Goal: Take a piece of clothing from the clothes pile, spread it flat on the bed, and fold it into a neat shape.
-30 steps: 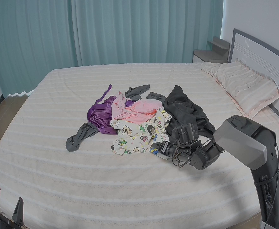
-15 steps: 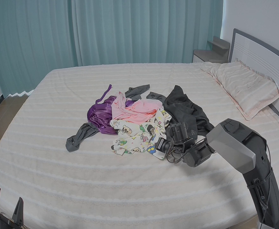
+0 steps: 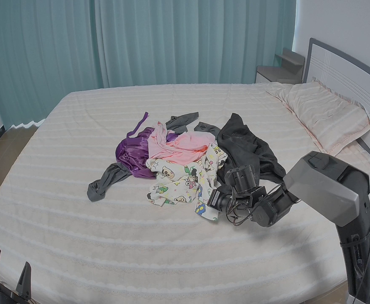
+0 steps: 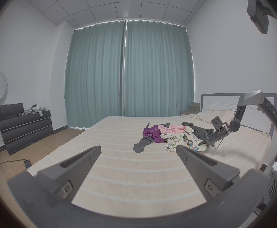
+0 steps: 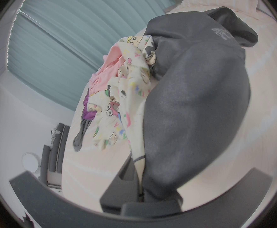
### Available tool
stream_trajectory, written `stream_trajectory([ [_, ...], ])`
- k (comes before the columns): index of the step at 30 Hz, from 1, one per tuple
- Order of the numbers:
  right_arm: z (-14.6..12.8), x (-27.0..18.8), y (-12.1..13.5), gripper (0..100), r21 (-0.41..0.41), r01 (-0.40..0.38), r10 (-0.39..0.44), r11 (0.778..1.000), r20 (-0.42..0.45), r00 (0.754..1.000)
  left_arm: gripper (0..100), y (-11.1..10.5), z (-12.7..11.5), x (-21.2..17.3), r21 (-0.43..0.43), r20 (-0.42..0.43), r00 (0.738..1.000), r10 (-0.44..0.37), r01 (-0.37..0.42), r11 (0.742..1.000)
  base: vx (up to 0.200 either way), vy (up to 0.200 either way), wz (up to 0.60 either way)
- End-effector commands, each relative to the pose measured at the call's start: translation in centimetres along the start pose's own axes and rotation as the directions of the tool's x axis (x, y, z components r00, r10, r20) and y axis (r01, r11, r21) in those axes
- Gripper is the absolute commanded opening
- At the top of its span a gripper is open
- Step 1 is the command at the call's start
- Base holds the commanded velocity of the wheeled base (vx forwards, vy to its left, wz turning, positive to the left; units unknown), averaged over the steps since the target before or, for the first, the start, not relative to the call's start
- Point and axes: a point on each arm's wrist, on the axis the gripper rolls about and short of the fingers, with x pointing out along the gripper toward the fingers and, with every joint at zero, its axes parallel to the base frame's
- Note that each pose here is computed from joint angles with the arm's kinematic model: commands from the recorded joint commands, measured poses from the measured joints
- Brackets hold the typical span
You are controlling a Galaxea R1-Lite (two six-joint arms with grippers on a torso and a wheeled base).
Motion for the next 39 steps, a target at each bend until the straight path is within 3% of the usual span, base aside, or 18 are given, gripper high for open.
stream_trajectory([
  [1, 0.6, -6.1, 2.3, 0, 0.014, -0.096, 0.097, 0.995, -0.06, 0.994, 100, 0.0, -0.5, 0.0, 0.0, 0.001, 1.0, 0.001, -0.001, 1.0, 0.0, 0.0, 0.0],
  [7, -1.2, -11.0, 0.8, 0, 0.0, -0.121, 0.119, 0.993, -0.196, 0.973, 100, 0.0, -0.5, 0.0, 0.0, 0.001, 1.0, 0.001, -0.001, 1.0, 0.0, 0.0, 0.0],
  [17, -2.9, -10.7, -2.0, 0, -0.114, -0.052, 0.022, 0.992, -0.249, 0.968, 100, 0.0, -0.5, 0.0, 0.0, 0.001, 1.0, 0.001, -0.001, 1.0, 0.0, 0.0, 0.0],
  [18, -3.5, -10.4, -2.3, 100, -0.127, -0.044, 0.009, 0.991, -0.269, 0.963, 100, 0.0, -0.5, 0.0, 0.0, 0.001, 1.0, 0.001, -0.001, 1.0, 0.0, 0.0, 0.0],
  [28, -5.9, -9.7, -2.0, 100, -0.222, -0.069, 0.003, 0.973, -0.285, 0.959, 100, 0.0, -0.5, 0.0, 0.0, 0.001, 1.0, 0.001, -0.001, 1.0, 0.0, 0.0, 0.0],
  [29, -7.3, -9.3, -1.8, 100, -0.276, -0.068, -0.013, 0.959, -0.283, 0.959, 100, 0.0, -0.5, 0.0, 0.0, 0.001, 1.0, 0.001, -0.001, 1.0, 0.0, 0.0, 0.0],
  [30, -7.3, -9.3, -1.8, 100, -0.276, -0.068, -0.013, 0.959, -0.283, 0.959, 100, 0.0, -0.5, 0.0, 0.0, 0.001, 1.0, 0.001, -0.001, 1.0, 0.0, 0.0, 0.0],
  [33, -9.4, -8.6, -0.5, 100, -0.33, -0.048, -0.035, 0.943, -0.241, 0.97, 100, 0.0, -0.5, 0.0, 0.0, 0.001, 1.0, 0.001, -0.001, 1.0, 0.0, 0.0, 0.0],
  [39, -9.6, -6.6, 0.0, 100, -0.345, -0.023, -0.048, 0.938, -0.195, 0.98, 100, 0.0, -0.5, 0.0, 0.0, 0.001, 1.0, 0.001, -0.001, 1.0, 0.0, 0.0, 0.0],
])
